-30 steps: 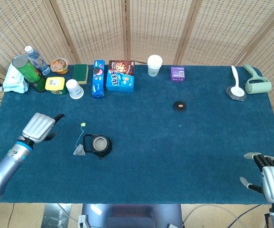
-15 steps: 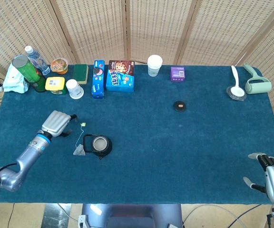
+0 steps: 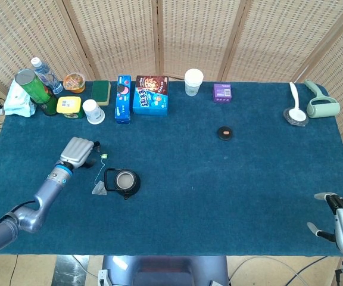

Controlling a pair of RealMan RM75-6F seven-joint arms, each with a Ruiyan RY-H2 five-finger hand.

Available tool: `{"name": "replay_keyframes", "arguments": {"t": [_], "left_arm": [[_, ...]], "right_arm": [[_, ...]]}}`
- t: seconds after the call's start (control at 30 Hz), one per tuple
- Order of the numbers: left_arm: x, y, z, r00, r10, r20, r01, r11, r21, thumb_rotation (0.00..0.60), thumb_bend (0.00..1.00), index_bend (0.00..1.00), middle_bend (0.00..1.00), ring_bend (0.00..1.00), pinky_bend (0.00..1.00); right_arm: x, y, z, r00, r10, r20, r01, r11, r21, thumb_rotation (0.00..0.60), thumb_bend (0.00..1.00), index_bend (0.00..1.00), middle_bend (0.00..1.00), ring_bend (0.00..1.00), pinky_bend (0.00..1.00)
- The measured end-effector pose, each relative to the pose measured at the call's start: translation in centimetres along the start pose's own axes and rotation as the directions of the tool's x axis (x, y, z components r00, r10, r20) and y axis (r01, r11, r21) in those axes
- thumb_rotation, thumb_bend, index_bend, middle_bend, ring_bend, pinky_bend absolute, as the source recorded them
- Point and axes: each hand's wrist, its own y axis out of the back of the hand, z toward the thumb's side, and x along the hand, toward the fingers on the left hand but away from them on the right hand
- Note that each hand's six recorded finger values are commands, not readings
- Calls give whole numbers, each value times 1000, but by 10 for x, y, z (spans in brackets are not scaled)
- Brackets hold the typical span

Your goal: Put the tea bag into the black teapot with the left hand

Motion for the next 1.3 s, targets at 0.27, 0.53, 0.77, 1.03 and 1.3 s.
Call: {"name": "replay_keyframes", "arguments": {"t": [0.27, 0.53, 0.77, 1.03, 1.3], "left_arm": [[10, -2, 5, 1000, 5, -13, -5, 1000, -9, 600, 425, 448, 1000, 1000, 1000], [14, -7, 6, 1000, -5, -25, 5, 1000, -18, 600, 424, 447, 1000, 1000, 1000], [13, -9, 6, 1000, -13, -25, 12, 1000, -19, 600, 425, 447, 1000, 1000, 1000], [15, -11, 8, 1000, -16, -24, 16, 1000, -19, 600, 424, 448, 1000, 1000, 1000], [17, -13, 11, 999, -20, -27, 20, 1000, -19, 600, 424, 448, 1000, 1000, 1000]], "right_arm": [[2, 1, -6, 1000, -2, 21, 2, 1000, 0, 600, 128, 321, 323, 370, 276], [1, 1, -8, 1000, -2, 26, 2, 1000, -1, 600, 126, 321, 323, 370, 276], [2, 0, -11, 999, -2, 33, 2, 1000, -2, 600, 126, 320, 323, 370, 276], [3, 0, -13, 999, -2, 39, 2, 1000, -3, 600, 127, 320, 323, 370, 276], [3, 0, -15, 999, -2, 45, 2, 1000, -5, 600, 127, 321, 323, 370, 276]]}}
